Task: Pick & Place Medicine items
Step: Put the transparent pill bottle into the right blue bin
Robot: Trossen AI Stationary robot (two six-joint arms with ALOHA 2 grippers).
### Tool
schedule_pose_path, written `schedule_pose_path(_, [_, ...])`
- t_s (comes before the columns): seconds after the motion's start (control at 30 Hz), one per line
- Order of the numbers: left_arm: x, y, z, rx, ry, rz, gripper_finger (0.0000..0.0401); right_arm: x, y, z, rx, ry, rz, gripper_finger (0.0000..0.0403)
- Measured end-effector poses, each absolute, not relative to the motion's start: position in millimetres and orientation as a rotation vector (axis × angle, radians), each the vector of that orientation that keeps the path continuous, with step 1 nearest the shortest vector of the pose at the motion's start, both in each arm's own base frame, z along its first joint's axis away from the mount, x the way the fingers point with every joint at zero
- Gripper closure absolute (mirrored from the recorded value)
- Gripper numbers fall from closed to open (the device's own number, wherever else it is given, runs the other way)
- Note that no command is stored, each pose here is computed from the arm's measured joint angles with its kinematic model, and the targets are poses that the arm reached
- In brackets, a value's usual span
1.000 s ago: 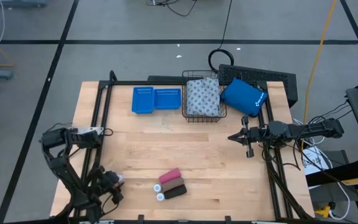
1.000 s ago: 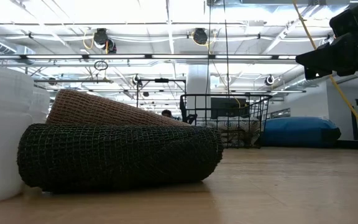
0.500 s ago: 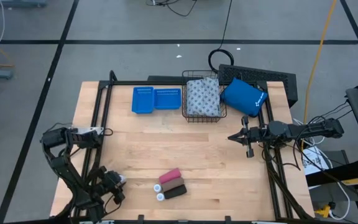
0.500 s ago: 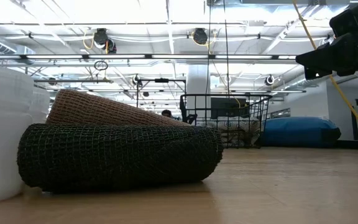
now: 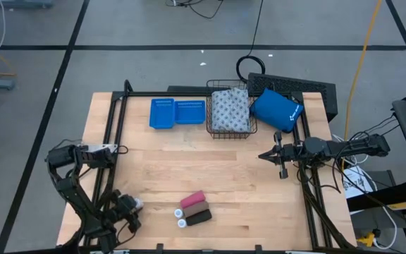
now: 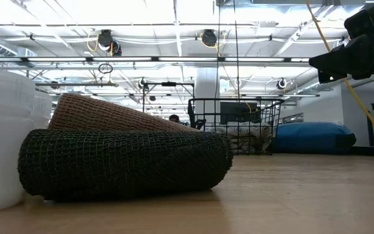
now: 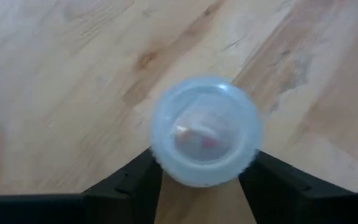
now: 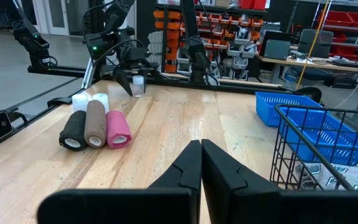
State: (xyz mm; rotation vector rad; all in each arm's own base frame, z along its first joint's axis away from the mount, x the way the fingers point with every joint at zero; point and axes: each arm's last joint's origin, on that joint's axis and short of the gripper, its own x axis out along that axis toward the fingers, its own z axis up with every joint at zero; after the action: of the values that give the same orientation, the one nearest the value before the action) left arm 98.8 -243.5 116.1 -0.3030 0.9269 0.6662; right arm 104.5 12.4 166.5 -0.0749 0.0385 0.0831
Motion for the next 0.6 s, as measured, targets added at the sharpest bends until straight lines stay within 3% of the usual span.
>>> schedule_pose_path(0.2, [100.9, -243.0, 117.3, -0.271, 0.866, 0.636, 0.0264, 104.5, 12.4, 166.5, -0.075, 0.038, 0.083, 0.0403])
schedule_pose_path(0.37, [107.5, -239.9, 117.5, -0.279, 0.855, 0.659, 0.0255, 104.5, 12.4, 166.5, -0.075, 0.038, 0.083, 0.0403])
schedule_pose_path(0.6, [150.6, -215.4, 123.4, -0.234, 0.798, 0.745, 0.0246, 104.5, 12.4, 166.5, -0.075, 0.038, 0.083, 0.0403])
